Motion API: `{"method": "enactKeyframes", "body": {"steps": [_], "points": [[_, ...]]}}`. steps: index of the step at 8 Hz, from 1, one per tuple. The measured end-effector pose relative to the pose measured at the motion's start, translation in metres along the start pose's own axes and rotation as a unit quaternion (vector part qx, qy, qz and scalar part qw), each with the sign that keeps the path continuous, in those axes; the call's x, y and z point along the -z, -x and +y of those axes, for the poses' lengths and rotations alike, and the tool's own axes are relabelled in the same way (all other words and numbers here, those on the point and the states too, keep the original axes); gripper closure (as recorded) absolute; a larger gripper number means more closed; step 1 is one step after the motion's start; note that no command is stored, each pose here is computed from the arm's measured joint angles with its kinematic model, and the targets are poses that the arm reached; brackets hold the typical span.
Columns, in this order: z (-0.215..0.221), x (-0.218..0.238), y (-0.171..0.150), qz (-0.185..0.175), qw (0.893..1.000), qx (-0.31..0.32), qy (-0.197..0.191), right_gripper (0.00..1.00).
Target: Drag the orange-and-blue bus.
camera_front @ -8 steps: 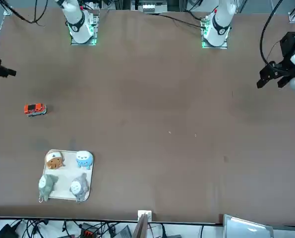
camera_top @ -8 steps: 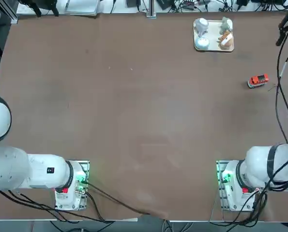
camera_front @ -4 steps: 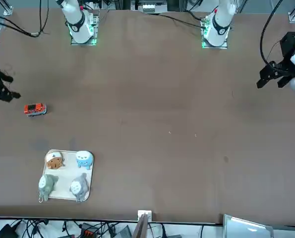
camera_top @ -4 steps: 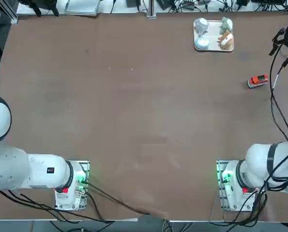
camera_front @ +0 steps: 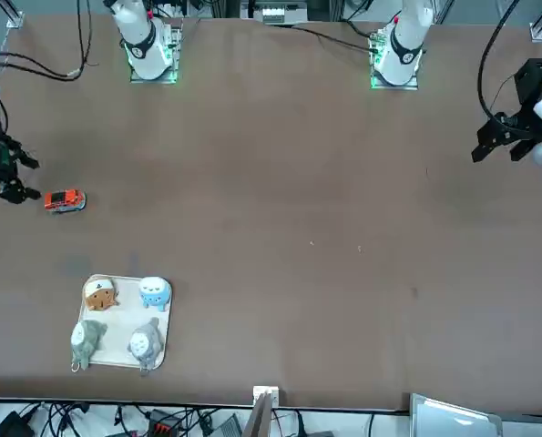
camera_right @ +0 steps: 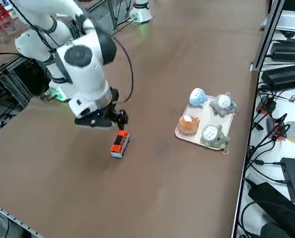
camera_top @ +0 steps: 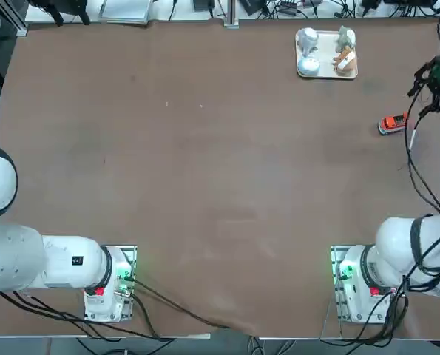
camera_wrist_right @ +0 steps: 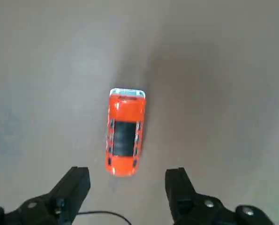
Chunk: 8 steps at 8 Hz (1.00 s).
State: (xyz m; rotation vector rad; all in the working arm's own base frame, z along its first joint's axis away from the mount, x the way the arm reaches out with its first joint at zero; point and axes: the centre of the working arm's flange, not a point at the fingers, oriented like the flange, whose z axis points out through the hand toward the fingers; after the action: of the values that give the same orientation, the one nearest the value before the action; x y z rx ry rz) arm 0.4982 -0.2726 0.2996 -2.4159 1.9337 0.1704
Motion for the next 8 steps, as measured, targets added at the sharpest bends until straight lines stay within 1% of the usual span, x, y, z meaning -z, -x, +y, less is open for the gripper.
{"method": "enactKeyframes", "body": {"steps": [1, 3, 8], "points": [[0.005, -0.023, 0.003, 0.013, 1.000, -0.019, -0.015, 0.02], [0.009, -0.053, 0.004, 0.023, 0.999, -0.035, -0.023, 0.02], [0.007, -0.069, 0.001, 0.029, 0.998, -0.040, -0.029, 0.02]]}}
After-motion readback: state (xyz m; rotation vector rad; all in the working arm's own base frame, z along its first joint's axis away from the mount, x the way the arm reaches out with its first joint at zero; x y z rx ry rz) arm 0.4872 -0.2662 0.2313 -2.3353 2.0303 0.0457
